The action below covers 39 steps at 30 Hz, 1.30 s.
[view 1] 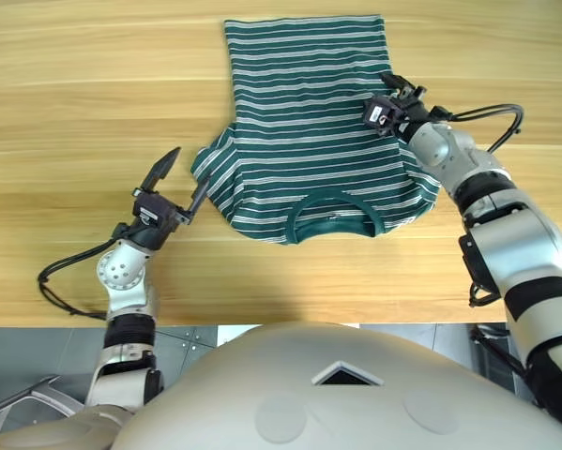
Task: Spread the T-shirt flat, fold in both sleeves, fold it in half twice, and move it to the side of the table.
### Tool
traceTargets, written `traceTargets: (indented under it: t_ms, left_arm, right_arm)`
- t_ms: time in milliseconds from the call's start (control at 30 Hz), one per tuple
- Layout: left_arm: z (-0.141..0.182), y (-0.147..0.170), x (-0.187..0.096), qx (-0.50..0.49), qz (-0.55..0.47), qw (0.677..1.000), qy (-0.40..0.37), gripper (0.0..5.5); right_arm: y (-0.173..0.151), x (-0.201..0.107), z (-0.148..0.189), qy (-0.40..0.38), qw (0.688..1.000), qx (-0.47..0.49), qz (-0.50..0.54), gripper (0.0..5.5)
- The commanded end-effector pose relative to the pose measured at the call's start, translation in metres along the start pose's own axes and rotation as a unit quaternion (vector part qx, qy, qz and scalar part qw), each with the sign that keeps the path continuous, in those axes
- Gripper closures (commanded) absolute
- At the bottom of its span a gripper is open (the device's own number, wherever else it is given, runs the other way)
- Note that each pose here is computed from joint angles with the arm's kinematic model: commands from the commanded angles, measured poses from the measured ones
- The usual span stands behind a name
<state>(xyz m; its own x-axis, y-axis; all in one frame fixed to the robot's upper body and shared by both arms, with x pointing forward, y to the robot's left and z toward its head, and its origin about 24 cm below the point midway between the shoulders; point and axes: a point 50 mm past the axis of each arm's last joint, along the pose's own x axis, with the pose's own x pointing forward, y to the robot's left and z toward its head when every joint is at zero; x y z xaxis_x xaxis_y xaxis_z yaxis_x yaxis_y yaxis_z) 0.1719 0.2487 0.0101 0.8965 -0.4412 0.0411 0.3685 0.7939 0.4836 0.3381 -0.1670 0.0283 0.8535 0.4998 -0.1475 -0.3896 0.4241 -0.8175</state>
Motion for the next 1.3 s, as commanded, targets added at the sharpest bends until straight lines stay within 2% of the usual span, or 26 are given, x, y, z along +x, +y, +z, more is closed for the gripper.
traceTargets:
  t_ms: [33, 100, 167, 333, 500, 800, 900, 1133, 1300]
  left_arm:
    - [0.011, 0.024, -0.048, 0.177, -0.015, 0.978, 0.110, 2.63]
    - [0.026, 0.018, -0.052, 0.263, -0.094, 0.950, 0.136, 2.63]
    - [0.039, 0.012, -0.040, 0.315, -0.159, 0.928, 0.119, 2.63]
    - [0.043, 0.006, -0.021, 0.367, -0.257, 0.887, 0.112, 2.63]
    - [0.023, -0.003, 0.002, 0.382, -0.304, 0.865, 0.118, 2.63]
    - [0.001, -0.003, 0.029, 0.410, -0.289, 0.856, 0.127, 2.63]
    - [-0.011, 0.003, 0.026, 0.418, -0.281, 0.850, 0.156, 2.63]
    - [-0.015, -0.003, 0.027, 0.416, -0.284, 0.849, 0.157, 2.63]
    - [-0.011, -0.017, 0.028, 0.396, -0.307, 0.857, 0.126, 2.63]
  right_arm:
    - [-0.053, -0.014, 0.045, -0.196, 0.964, 0.061, -0.168, 2.79]
    - [-0.065, -0.030, 0.067, -0.259, 0.938, 0.082, -0.217, 2.79]
    - [-0.065, -0.042, 0.078, -0.273, 0.931, 0.091, -0.226, 2.79]
    - [-0.063, -0.052, 0.083, -0.247, 0.941, 0.079, -0.216, 2.79]
    - [-0.063, -0.058, 0.075, -0.215, 0.949, 0.066, -0.220, 2.79]
    - [-0.054, -0.056, 0.064, -0.186, 0.956, 0.065, -0.217, 2.79]
    - [-0.054, -0.057, 0.059, -0.178, 0.958, 0.064, -0.217, 2.79]
    - [-0.052, -0.056, 0.055, -0.173, 0.958, 0.067, -0.219, 2.79]
    - [-0.051, -0.056, 0.054, -0.169, 0.957, 0.071, -0.223, 2.79]
